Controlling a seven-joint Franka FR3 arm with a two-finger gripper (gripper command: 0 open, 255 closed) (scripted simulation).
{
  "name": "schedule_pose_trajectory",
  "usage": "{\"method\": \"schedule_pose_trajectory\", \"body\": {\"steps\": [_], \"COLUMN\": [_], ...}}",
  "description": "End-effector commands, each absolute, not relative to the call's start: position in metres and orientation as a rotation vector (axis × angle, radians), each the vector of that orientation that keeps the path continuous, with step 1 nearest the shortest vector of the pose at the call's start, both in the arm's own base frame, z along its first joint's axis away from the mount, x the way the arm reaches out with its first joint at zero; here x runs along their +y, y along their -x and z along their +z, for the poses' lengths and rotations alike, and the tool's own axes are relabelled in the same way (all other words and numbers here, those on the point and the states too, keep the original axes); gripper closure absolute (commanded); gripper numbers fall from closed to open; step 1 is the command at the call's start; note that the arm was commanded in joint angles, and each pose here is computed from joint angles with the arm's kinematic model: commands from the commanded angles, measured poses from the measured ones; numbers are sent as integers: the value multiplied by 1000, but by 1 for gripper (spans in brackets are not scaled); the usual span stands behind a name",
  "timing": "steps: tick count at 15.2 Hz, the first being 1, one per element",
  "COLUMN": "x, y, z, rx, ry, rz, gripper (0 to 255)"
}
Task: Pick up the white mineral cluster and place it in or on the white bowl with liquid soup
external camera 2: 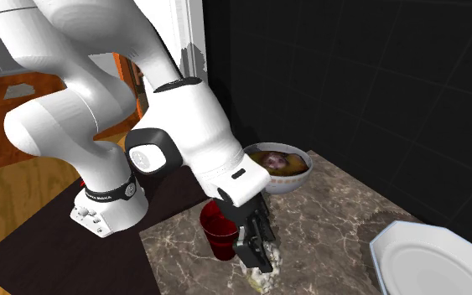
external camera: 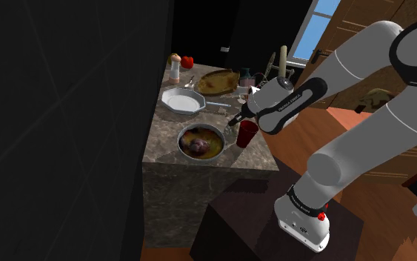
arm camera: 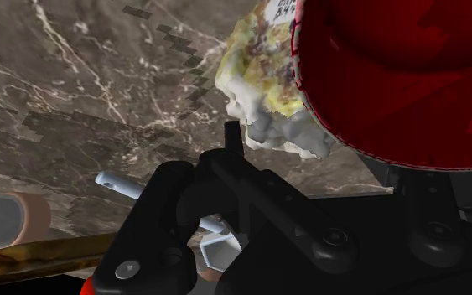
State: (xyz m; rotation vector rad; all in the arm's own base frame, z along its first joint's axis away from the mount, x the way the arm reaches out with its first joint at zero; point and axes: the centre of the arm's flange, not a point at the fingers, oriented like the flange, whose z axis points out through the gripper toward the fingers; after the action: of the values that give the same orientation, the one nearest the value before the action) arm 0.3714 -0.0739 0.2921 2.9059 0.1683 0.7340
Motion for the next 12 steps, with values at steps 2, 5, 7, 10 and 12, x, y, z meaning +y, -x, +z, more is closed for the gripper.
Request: {"method": "schedule_pose_trajectory", "body": {"steps": [2,5,7,10,12], "x": [-74,-73,-75,-75,-75], "y": [-370,-370,-370,-370,-370], "z": [290,290,296,312,322], "rx": [167,167,167,167,167], "ry": [-2910,-2910,-2910,-2910,-2910], "rz": [724,724,724,724,724], "gripper": [255,255,255,255,255]}}
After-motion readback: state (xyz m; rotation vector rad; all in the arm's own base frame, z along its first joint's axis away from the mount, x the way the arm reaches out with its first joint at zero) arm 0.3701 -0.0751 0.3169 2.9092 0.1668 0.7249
